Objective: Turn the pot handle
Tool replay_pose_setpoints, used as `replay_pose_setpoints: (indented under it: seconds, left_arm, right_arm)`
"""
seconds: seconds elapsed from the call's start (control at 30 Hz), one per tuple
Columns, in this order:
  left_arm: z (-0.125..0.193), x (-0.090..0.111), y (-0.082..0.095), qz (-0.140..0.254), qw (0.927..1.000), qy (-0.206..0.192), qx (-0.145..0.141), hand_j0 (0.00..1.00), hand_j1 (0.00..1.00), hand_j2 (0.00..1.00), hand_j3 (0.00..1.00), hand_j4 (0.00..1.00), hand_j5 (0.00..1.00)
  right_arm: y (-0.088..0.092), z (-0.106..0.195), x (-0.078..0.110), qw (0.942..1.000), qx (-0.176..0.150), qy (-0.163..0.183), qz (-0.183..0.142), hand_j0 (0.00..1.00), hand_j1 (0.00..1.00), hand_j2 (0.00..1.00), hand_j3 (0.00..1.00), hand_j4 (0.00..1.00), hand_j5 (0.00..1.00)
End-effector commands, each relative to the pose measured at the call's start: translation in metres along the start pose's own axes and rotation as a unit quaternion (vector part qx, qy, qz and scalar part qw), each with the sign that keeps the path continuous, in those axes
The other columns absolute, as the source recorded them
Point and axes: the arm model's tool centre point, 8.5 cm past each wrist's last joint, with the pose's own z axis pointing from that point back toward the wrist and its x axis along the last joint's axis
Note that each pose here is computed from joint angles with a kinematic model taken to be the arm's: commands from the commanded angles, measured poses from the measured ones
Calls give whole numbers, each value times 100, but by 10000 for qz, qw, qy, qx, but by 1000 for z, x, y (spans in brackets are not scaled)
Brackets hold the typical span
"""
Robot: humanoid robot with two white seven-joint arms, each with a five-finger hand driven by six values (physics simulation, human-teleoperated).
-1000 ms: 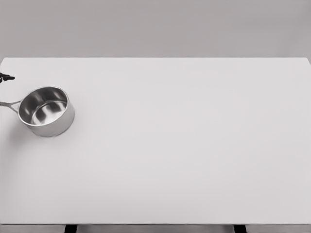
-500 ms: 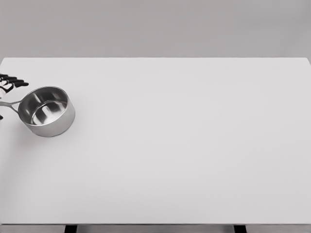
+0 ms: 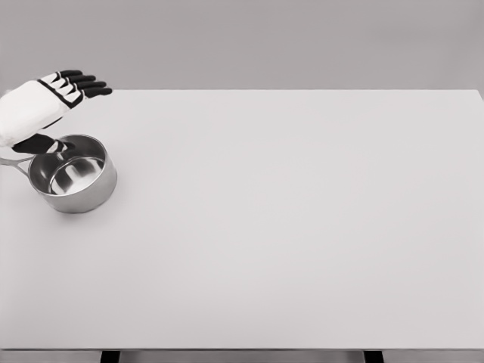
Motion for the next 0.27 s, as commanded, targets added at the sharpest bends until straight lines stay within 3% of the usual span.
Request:
replay_pose_setpoints:
  seconds: [0.0,0.23]
  left_arm:
    - [-7,5,-9,133,9998,-67,-132,100,100,100,100,100,100]
    - [-7,4,-5,123,9999,-72,-86,100,100,100,100,100,100]
  right_arm:
    - [0,0,0,10000,2,-1,-3,100,100,100,100,100,100]
    - [0,0,0,10000,2,-1,-3,100,100,100,100,100,100]
